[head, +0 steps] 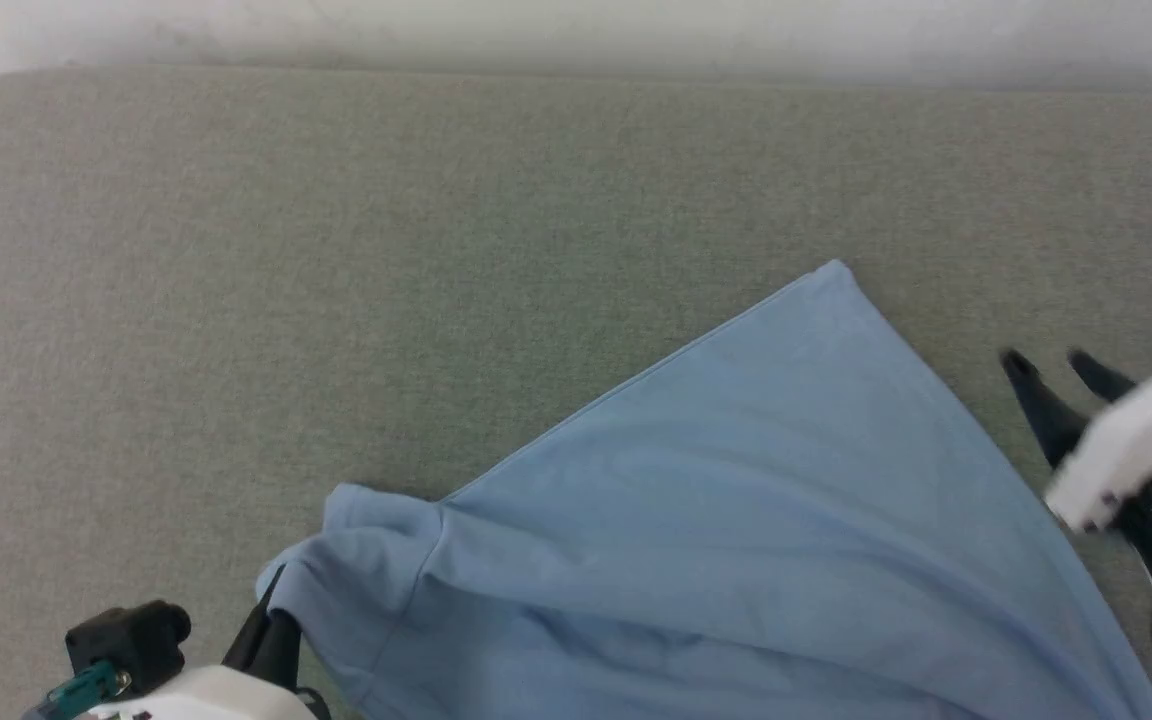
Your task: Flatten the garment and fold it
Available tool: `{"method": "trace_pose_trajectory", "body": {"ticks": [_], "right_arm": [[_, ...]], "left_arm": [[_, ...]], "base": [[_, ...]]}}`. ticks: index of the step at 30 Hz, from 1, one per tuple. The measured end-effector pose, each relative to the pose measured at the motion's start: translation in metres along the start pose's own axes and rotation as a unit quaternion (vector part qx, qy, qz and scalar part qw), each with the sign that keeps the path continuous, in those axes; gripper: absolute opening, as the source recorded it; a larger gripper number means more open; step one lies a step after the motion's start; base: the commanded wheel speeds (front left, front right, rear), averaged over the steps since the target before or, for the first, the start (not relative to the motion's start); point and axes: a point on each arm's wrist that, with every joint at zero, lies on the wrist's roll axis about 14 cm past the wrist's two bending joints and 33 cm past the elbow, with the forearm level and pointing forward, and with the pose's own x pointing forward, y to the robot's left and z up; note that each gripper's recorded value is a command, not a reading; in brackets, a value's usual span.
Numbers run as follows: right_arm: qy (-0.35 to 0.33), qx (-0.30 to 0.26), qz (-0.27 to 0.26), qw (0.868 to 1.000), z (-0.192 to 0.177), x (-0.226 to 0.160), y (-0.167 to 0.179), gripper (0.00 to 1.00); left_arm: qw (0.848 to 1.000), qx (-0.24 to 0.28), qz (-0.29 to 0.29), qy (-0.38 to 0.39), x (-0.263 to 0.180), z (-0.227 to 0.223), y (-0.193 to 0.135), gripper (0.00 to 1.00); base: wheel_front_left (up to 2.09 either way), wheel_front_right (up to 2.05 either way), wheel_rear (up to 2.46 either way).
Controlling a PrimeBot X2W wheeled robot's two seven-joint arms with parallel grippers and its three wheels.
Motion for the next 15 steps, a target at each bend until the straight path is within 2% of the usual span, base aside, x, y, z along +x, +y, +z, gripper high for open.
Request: {"method": "trace_pose_trajectory", "body": {"ticks": [3,6,12,15], "right_arm": [[0.016,-0.022,0.055,0.998,0.013,0.034,0.036,1.00],[0.061,-0.050,0.085,0.993,0.008,0.059,0.060,1.00],[0.166,-0.095,0.118,0.974,-0.019,0.091,0.087,1.00],[0.196,-0.114,0.120,0.967,-0.029,0.101,0.091,1.00]], "left_arm": [[1.000,-0.001,0.001,-0.008,0.002,0.005,-0.002,0.00],[1.000,-0.001,0.002,-0.014,0.002,0.007,-0.003,0.00],[1.000,-0.012,0.004,-0.019,0.002,0.008,-0.005,0.00],[1.000,-0.013,0.012,-0.017,0.003,0.006,-0.002,0.00]], "base": [[0.00,0.00,0.00],[0.00,0.00,0.00],[0.00,0.00,0.00],[0.00,0.00,0.00]]}}
